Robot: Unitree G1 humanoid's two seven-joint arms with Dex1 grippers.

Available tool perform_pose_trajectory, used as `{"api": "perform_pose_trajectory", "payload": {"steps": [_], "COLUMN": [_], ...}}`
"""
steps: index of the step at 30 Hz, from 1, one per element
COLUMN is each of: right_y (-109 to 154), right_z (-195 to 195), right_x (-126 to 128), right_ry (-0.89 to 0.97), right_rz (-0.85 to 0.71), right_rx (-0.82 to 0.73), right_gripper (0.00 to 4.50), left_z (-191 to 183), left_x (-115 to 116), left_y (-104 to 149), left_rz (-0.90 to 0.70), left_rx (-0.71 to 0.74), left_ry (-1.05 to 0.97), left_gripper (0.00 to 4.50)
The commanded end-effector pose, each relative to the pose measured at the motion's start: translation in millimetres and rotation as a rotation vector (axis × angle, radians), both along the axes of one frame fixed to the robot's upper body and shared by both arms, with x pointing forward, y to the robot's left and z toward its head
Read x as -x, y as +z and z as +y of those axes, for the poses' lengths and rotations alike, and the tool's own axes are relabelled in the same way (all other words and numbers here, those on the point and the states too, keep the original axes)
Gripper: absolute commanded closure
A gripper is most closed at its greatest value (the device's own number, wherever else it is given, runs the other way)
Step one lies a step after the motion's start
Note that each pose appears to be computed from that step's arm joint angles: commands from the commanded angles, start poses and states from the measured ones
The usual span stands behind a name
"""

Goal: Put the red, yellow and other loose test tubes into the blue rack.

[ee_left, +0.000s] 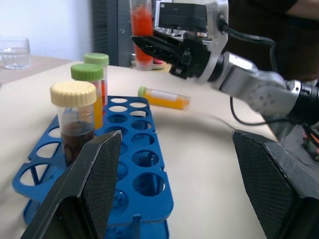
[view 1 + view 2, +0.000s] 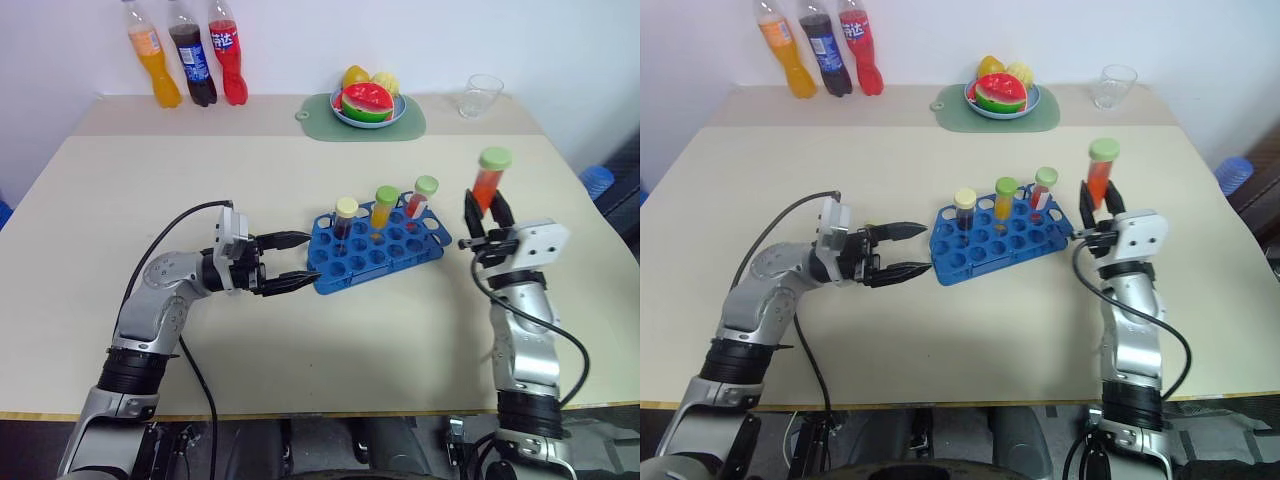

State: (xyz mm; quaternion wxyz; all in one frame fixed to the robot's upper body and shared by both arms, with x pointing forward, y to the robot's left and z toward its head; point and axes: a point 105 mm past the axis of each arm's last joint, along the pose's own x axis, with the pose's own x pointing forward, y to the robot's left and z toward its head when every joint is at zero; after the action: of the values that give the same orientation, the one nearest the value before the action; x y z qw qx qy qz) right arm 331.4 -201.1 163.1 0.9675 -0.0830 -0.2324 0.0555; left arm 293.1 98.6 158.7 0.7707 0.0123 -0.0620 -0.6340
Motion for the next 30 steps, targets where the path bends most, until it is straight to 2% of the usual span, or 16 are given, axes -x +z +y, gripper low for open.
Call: {"api": "perform_pose_trajectory", "payload": {"steps": [1,11,21,30], "right_y": [-8.8,-44.6,-48.7,-52.8], "right_z": [11.2,21.8,23.4,15.5], "right_x": [1.5,6.7,-7.6,-6.1], "right_ry": [0.025,0.061,0.085,0.074], "right_rz": [-0.019,0.063,0.079,0.089], "right_rx": [-0.01,-0.048,-0.069,-0.081], "right_gripper": [3.72,3.72,3.72,3.72], "left_z": [1.6,6.9,7.8,7.3], "left_x": [0.7,5.8,7.9,9.7], "left_y": [9.3,8.1,7.4,7.5], "left_rz": [-0.042,-0.036,-0.033,-0.035], "left_rx": [0.011,0.01,0.006,0.009], "left_ry": [0.0,0.026,0.035,0.039], "left_gripper": [0.84,0.84,0.84,0.84]}}
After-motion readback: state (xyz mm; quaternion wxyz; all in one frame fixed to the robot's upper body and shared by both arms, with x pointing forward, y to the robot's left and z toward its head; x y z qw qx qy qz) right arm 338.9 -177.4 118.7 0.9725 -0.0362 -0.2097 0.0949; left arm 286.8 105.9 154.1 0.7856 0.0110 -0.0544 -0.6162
